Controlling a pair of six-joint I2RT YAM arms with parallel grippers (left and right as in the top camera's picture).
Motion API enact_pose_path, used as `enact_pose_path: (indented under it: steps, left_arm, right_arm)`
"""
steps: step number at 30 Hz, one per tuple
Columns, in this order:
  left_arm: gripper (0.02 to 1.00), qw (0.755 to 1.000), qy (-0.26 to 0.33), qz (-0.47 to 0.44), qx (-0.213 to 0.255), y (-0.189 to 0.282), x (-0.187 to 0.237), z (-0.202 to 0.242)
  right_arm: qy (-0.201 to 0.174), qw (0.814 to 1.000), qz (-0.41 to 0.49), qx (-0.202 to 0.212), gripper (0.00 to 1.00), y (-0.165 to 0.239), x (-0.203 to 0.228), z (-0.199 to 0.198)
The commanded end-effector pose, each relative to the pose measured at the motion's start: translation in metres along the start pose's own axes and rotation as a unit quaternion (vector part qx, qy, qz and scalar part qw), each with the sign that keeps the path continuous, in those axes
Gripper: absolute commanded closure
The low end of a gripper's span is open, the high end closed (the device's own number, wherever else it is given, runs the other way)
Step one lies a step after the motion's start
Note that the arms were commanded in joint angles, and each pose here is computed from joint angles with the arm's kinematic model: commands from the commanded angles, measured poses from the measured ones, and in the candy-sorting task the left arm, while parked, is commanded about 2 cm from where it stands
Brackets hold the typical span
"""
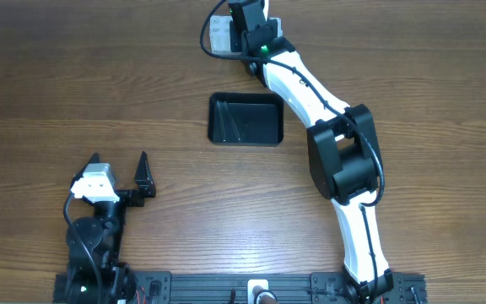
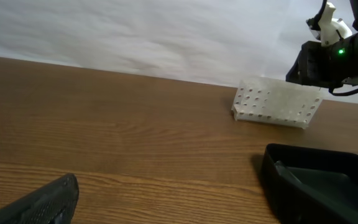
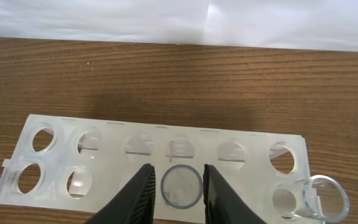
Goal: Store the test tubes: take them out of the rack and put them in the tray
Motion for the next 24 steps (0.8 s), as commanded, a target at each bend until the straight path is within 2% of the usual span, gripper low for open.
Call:
enact_pose_path:
  steps: [1,12,24]
  left_arm:
    - [0.020,1.000,-0.009,0.000,0.000,0.000,0.001,0.001]
    - [0.018,1.000,-0.009,0.000,0.000,0.000,0.001,0.001]
    - [0.018,1.000,-0.009,0.000,0.000,0.000,0.001,0.001]
  right_arm:
    - [-0.001,1.000,-0.011,0.004,0.779,-0.001,-0.006,0.003]
    - [0.002,1.000,-0.011,0.004,0.875,-0.001,-0.006,0.003]
    - [0.000,1.000,-0.030,0.004,0.884,0.013,-0.022,0.004]
Point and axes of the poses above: each gripper's point midway between its finger pads, its own y axis back along the fingers, its own z axis along the line the jaws close on, x = y × z, the point moved 6 cm from there along y, back along the fingers, and after that the axes turned 7 degrees about -y, right-handed, at the moved point
